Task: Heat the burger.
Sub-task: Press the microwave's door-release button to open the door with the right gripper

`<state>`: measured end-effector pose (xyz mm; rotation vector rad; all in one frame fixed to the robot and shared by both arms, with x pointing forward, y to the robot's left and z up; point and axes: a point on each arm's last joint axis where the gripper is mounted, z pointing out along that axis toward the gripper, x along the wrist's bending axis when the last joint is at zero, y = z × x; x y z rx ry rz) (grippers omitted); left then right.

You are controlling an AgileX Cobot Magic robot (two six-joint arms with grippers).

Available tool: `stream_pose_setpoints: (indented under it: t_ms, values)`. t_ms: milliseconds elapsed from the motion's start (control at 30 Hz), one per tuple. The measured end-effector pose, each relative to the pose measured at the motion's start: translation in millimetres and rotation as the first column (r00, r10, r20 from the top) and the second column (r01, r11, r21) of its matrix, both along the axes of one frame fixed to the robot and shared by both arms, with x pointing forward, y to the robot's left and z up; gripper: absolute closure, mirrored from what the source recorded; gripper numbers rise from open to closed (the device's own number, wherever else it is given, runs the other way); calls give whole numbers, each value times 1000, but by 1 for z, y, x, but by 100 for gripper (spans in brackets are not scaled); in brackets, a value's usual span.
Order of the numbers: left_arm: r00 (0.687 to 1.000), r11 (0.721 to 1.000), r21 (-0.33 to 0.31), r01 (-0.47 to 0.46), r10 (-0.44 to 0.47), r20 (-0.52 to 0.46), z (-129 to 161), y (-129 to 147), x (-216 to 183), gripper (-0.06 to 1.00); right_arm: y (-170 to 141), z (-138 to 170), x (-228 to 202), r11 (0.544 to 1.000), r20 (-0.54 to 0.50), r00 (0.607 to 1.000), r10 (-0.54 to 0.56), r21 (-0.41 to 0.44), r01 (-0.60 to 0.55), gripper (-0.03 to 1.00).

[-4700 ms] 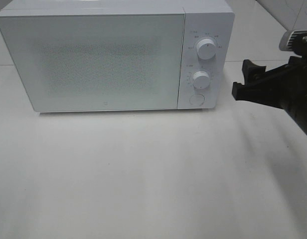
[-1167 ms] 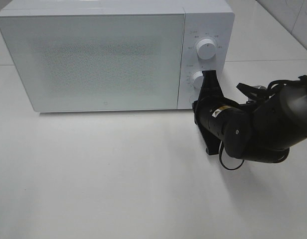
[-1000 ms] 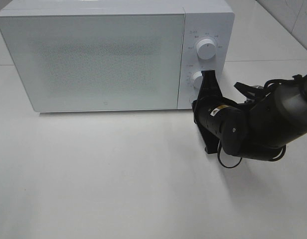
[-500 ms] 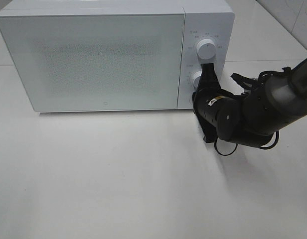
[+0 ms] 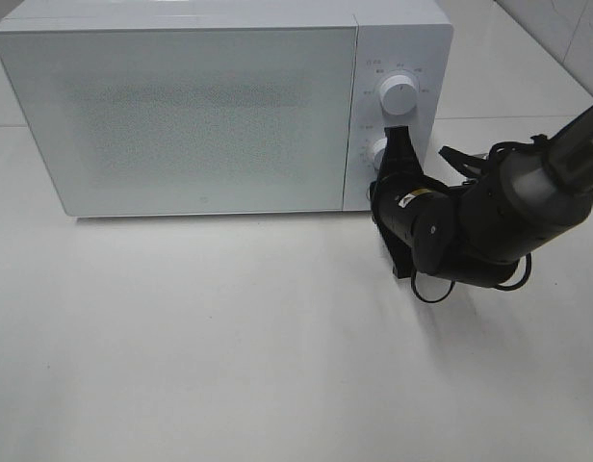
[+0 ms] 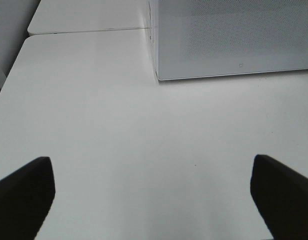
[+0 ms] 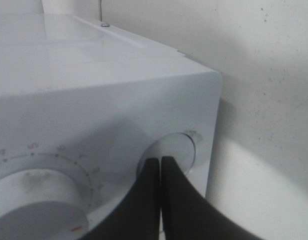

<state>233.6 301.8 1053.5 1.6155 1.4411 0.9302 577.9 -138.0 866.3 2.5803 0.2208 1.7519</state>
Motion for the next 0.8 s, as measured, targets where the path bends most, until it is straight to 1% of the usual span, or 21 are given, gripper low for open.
stream_pose_setpoints:
  t_ms: [133, 367, 800]
  values:
    - [1000, 1000, 0, 0, 0, 0, 0, 0, 0, -4, -1, -1, 1, 1000, 23, 1000, -11, -5, 11, 96]
    - [1000, 1000, 0, 0, 0, 0, 0, 0, 0, -4, -1, -2, 1, 1000, 30, 999, -17, -6, 17, 96]
    - [1000, 1000, 0, 0, 0, 0, 0, 0, 0, -4, 4, -2, 11, 996, 40, 996, -83, 38, 82, 96]
